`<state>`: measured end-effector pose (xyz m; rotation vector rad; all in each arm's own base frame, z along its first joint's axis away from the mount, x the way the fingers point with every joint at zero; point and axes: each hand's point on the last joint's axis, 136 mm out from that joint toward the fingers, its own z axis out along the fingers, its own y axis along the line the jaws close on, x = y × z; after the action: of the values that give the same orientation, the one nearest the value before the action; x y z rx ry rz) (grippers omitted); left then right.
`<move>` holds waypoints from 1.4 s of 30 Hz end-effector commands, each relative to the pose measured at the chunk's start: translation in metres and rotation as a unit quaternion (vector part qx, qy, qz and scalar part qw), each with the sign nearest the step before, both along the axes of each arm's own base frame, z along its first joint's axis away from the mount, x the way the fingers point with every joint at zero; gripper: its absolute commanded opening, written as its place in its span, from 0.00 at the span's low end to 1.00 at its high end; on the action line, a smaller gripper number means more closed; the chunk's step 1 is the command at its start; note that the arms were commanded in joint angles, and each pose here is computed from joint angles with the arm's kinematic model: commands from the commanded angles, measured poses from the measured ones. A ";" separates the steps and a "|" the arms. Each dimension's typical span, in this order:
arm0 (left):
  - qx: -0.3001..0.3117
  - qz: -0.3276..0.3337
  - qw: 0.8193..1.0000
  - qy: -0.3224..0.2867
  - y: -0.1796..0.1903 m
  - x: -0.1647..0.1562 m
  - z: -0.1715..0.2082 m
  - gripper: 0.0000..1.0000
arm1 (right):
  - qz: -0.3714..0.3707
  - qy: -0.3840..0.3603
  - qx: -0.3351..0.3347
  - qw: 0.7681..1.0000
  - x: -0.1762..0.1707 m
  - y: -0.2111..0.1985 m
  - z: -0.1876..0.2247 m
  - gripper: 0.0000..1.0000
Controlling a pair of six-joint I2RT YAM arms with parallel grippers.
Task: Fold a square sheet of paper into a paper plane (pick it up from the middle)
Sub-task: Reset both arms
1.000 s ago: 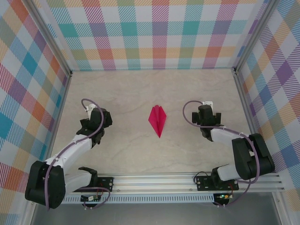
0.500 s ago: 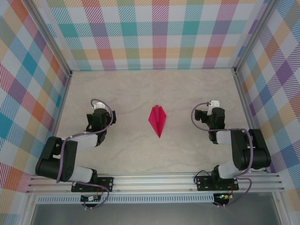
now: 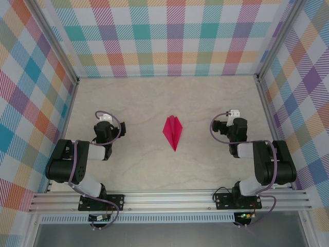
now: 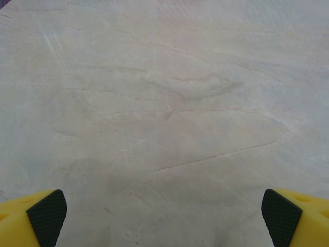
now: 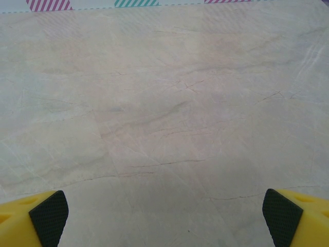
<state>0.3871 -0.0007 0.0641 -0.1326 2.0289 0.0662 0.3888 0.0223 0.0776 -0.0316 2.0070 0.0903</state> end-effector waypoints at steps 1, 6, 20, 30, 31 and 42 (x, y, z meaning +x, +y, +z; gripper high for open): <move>-0.014 -0.005 0.999 -0.030 -0.002 0.010 0.016 1.00 | 0.001 -0.024 0.010 1.000 0.008 0.000 0.013 1.00; -0.009 -0.008 1.000 -0.029 -0.004 0.010 0.016 1.00 | 0.002 -0.026 0.010 1.000 0.008 0.000 0.014 1.00; -0.008 -0.008 0.999 -0.030 -0.005 0.010 0.017 1.00 | 0.002 -0.025 0.009 1.000 0.007 0.000 0.014 1.00; -0.009 -0.008 0.999 -0.029 -0.005 0.010 0.016 1.00 | 0.002 -0.025 0.010 1.000 0.008 0.000 0.014 1.00; -0.009 -0.008 0.999 -0.029 -0.005 0.010 0.016 1.00 | 0.002 -0.025 0.010 1.000 0.008 0.000 0.014 1.00; -0.009 -0.008 1.000 -0.029 -0.005 0.010 0.016 1.00 | 0.002 -0.026 0.010 1.000 0.008 0.000 0.014 1.00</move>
<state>0.3879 -0.0025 0.0652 -0.1304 2.0248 0.0572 0.3887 0.0226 0.0776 -0.0328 2.0070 0.0922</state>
